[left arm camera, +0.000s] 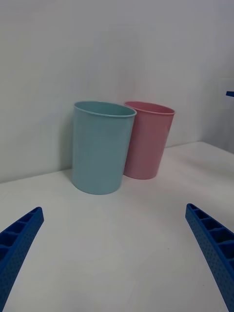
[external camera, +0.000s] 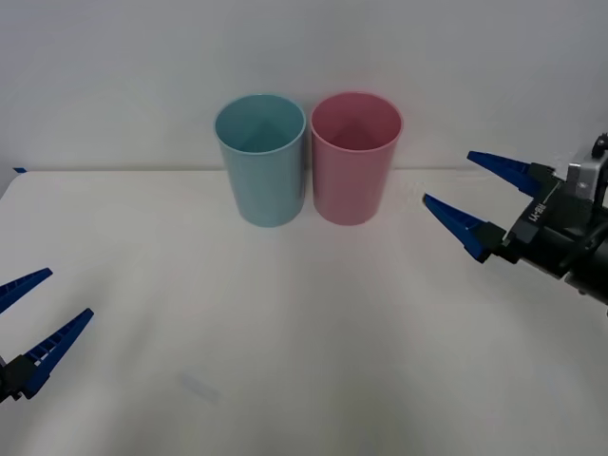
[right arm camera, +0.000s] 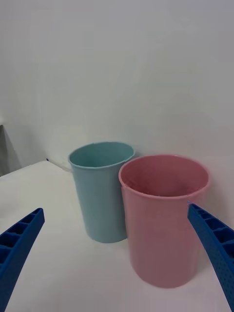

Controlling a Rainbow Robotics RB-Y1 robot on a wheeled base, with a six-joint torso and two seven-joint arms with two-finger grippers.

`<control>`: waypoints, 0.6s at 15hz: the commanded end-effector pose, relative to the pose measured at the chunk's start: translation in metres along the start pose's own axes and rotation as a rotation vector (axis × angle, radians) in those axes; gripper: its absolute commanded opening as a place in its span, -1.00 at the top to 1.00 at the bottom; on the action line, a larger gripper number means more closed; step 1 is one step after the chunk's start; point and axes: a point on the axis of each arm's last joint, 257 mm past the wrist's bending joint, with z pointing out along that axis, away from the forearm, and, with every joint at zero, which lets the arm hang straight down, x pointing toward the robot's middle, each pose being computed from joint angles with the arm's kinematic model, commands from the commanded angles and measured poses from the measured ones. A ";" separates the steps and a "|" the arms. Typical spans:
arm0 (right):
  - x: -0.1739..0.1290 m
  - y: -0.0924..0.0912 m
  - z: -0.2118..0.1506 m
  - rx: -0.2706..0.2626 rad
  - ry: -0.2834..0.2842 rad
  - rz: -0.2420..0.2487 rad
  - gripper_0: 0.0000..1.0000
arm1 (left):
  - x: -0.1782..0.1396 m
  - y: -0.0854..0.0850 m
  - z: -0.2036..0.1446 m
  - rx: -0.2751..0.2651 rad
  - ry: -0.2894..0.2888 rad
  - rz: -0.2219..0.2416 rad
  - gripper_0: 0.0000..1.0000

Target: Grasp the object on the table and drop it into the matching bin: aluminum can to the light blue bin, PET bottle to the pink bin.

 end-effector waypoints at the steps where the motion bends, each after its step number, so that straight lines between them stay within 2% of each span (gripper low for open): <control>1: 0.016 0.001 -0.031 -0.004 0.034 -0.055 -1.00 | 0.000 0.000 0.000 0.000 0.000 0.000 -1.00; 2: 0.020 0.002 -0.043 -0.004 0.044 -0.063 -1.00 | 0.000 0.000 0.000 0.000 0.000 0.000 -1.00; 5: 0.034 0.007 -0.078 -0.001 0.071 -0.041 -1.00 | 0.000 0.000 0.000 0.000 0.000 0.000 -1.00; 7: 0.045 0.010 -0.099 0.017 0.082 -0.017 -1.00 | 0.000 0.000 0.000 0.000 0.000 0.000 -1.00; 9: 0.056 0.012 -0.120 0.059 0.089 0.019 -1.00 | 0.000 0.000 0.000 0.000 0.000 0.000 -1.00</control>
